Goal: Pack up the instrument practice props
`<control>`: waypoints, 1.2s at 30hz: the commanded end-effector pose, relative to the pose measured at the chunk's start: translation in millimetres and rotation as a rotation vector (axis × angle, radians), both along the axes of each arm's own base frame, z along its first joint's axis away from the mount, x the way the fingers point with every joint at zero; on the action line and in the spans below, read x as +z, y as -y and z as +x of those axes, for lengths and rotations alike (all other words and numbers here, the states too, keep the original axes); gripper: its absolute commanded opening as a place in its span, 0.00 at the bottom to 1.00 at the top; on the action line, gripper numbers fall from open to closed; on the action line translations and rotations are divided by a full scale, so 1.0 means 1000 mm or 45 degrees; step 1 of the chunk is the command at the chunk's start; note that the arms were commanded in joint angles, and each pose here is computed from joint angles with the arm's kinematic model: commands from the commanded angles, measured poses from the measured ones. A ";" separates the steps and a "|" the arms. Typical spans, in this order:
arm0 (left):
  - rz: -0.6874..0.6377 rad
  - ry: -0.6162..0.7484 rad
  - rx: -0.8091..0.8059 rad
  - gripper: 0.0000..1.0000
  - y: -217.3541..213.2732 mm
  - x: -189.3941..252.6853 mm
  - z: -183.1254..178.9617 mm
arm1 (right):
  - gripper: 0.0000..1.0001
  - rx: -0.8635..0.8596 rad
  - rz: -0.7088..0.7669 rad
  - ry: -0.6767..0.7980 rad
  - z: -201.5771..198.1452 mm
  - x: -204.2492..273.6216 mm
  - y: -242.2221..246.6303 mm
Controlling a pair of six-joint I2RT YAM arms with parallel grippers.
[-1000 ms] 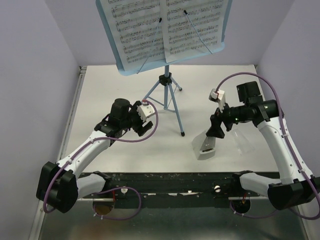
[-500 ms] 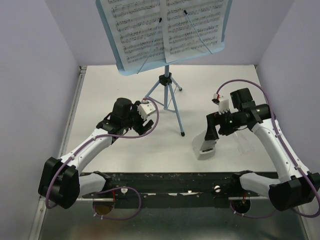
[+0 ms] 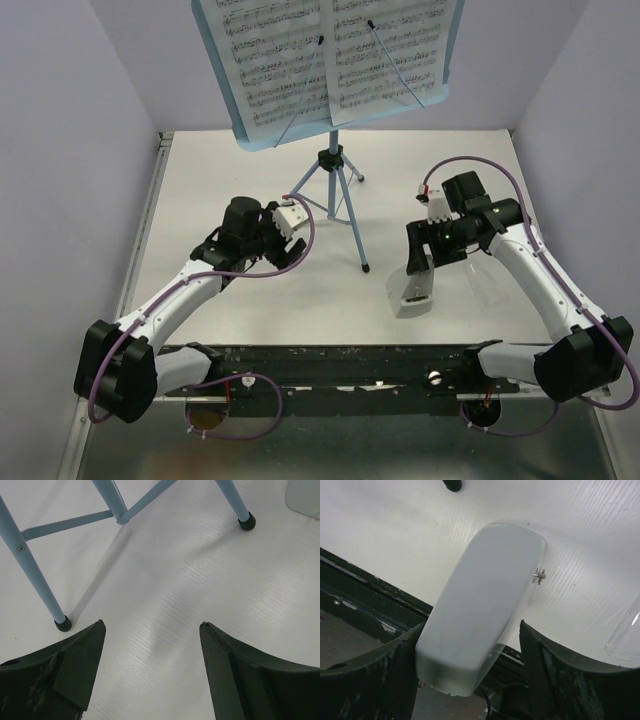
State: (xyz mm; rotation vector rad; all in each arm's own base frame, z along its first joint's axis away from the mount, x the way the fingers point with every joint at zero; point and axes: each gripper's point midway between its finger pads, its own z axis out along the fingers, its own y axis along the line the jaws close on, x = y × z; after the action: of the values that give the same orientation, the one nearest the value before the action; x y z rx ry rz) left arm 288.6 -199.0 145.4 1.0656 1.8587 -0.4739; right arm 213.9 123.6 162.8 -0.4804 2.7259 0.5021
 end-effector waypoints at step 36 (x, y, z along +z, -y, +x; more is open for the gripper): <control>-0.104 0.059 -0.213 0.95 0.007 0.030 -0.047 | 0.00 1.248 0.219 0.678 0.005 0.024 -0.137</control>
State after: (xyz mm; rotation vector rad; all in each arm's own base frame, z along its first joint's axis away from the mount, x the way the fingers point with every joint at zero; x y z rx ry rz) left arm 263.2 -200.4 170.8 1.0779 1.7490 -0.5376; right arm 201.6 222.8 171.5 -1.5912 1.9627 0.6509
